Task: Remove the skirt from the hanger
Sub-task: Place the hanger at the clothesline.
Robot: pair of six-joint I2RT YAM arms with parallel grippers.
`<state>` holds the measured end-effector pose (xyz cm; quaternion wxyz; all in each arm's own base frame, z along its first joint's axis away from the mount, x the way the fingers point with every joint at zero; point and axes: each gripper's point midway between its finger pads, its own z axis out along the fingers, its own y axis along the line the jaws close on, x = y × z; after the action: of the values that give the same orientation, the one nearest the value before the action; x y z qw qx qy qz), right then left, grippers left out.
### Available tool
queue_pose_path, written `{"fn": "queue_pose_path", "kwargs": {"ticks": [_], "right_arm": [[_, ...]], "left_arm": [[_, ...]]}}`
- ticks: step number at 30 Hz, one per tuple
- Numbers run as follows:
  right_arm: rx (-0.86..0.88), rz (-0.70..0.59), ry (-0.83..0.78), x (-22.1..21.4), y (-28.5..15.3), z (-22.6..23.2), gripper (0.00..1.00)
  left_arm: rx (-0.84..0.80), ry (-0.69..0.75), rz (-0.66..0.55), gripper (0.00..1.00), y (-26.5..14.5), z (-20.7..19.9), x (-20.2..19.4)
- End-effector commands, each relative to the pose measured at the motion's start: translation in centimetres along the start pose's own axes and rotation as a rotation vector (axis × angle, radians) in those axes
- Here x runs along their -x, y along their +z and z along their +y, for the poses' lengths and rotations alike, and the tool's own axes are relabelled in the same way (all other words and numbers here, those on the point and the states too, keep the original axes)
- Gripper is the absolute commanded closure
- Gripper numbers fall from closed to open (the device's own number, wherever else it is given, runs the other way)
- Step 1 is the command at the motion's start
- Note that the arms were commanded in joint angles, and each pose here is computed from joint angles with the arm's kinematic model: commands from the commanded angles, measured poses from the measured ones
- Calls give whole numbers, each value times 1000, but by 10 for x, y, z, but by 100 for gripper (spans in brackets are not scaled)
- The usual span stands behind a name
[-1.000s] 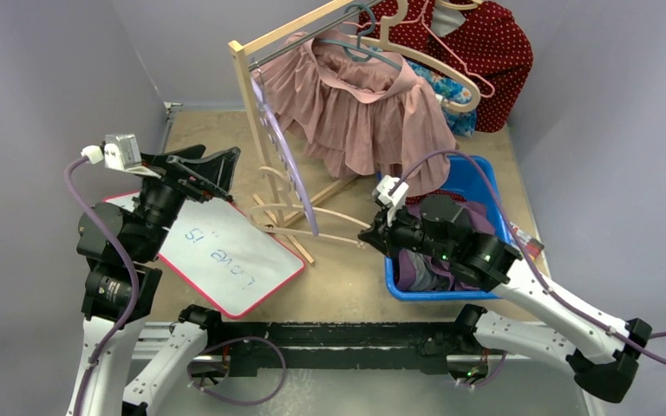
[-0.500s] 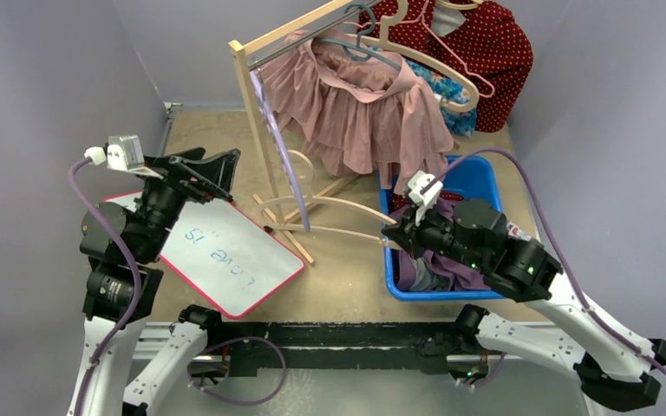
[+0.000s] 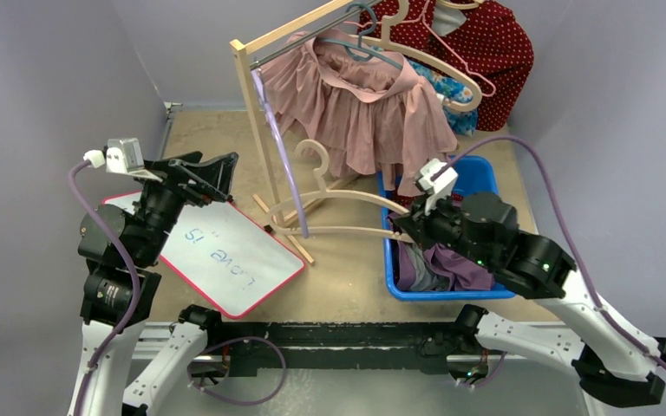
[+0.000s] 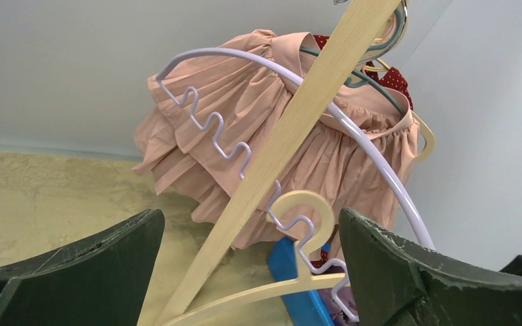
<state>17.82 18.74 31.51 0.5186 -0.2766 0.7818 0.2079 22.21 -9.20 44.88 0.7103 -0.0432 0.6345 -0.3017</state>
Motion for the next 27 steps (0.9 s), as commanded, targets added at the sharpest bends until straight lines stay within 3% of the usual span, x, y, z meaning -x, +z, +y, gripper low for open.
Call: {"fn": "queue_pose_path", "kwargs": {"ticks": [1,10,15,23,27], "right_arm": [[-155,-197,17,54,-42,-34,100],[-99,-382,-5,105,-83,-29,100],[-147,-451,5,129,-80,-35,100],[-42,-738,30,171,-67,-13,100],[-28,-809,32,171,-45,-7,100]], "left_arm": [[-19,22,-54,0,-5,-8,18],[-22,7,-58,0,-7,-9,19],[-21,6,-62,0,-9,-11,23],[-22,-4,-60,0,-8,-12,23],[-21,6,-58,0,-9,-12,25]]}}
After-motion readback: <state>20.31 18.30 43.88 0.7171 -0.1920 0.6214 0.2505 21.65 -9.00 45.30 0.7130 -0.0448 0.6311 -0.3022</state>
